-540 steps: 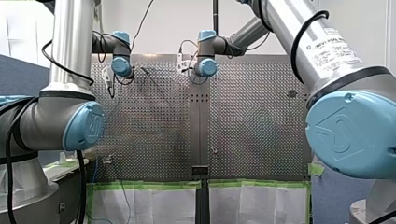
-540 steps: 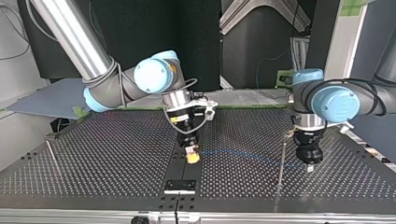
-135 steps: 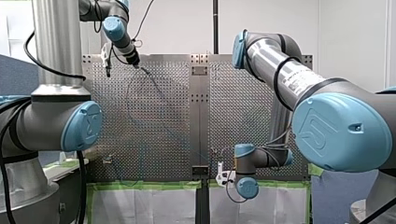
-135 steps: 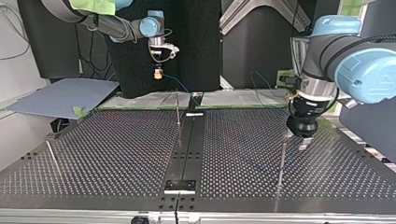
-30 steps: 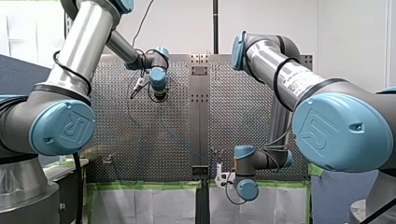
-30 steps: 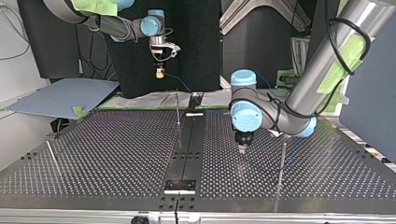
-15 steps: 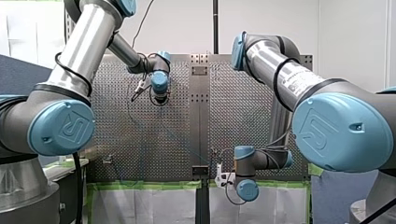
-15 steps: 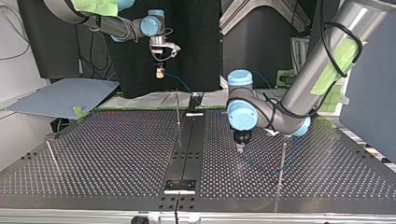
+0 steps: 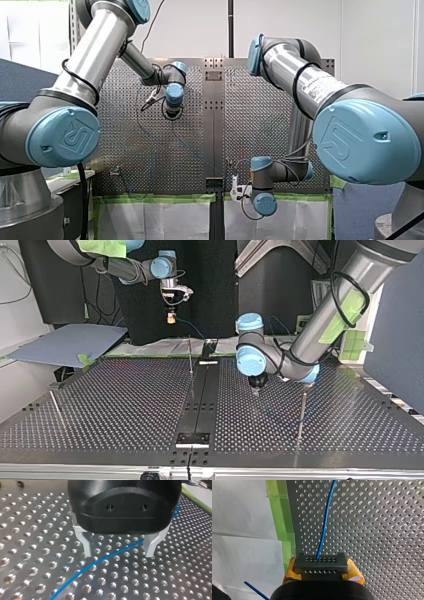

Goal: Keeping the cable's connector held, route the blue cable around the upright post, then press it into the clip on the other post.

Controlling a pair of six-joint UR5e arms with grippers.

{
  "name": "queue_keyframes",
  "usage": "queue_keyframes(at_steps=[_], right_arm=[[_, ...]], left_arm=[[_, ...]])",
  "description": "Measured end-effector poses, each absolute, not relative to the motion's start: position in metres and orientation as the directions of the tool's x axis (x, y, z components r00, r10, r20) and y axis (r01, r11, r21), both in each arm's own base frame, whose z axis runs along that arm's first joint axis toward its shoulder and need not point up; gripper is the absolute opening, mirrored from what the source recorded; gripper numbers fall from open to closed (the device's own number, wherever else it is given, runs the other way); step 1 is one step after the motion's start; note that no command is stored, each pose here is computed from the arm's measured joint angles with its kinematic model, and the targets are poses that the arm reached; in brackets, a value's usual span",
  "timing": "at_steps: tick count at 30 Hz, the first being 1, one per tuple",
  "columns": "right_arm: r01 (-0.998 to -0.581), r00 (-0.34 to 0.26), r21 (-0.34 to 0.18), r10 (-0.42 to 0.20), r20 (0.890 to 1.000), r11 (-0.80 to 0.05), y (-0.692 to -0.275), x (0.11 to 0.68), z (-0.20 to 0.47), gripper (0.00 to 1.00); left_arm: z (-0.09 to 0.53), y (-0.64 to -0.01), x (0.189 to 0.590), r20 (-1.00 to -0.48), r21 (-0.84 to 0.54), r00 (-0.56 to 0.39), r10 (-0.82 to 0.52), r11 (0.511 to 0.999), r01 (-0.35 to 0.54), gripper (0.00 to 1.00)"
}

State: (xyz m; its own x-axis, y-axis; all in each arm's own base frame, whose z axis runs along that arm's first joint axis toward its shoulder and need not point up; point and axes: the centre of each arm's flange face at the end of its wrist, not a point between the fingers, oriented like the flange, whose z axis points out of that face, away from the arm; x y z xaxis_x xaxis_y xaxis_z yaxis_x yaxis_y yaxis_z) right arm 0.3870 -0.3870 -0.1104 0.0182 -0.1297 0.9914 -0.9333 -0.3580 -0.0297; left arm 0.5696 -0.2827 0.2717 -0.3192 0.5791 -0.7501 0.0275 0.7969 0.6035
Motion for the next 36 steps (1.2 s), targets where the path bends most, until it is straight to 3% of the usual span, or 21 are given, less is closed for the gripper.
queue_keyframes(at_steps=[10,25,29,36], right_arm=[[-0.933,0.019,-0.03,-0.131,0.991,-0.358,-0.387,0.387,-0.111,0.0],[-0.933,0.02,-0.029,-0.132,0.991,-0.358,-0.386,0.387,-0.112,0.0],[-0.933,0.019,-0.029,-0.132,0.991,-0.358,-0.386,0.386,-0.113,0.0],[-0.931,0.017,-0.031,-0.128,0.992,-0.363,-0.386,0.387,-0.113,0.0]], left_arm=[[0.232,-0.291,0.569,-0.659,0.681,-0.371,0.655,0.729,0.077,1.0],[0.177,-0.302,0.565,-0.6,0.701,-0.422,0.679,0.701,0.13,1.0],[0.157,-0.306,0.564,-0.594,0.694,-0.431,0.679,0.704,0.153,1.0],[0.147,-0.312,0.566,-0.636,0.656,-0.417,0.65,0.739,0.152,1.0]])
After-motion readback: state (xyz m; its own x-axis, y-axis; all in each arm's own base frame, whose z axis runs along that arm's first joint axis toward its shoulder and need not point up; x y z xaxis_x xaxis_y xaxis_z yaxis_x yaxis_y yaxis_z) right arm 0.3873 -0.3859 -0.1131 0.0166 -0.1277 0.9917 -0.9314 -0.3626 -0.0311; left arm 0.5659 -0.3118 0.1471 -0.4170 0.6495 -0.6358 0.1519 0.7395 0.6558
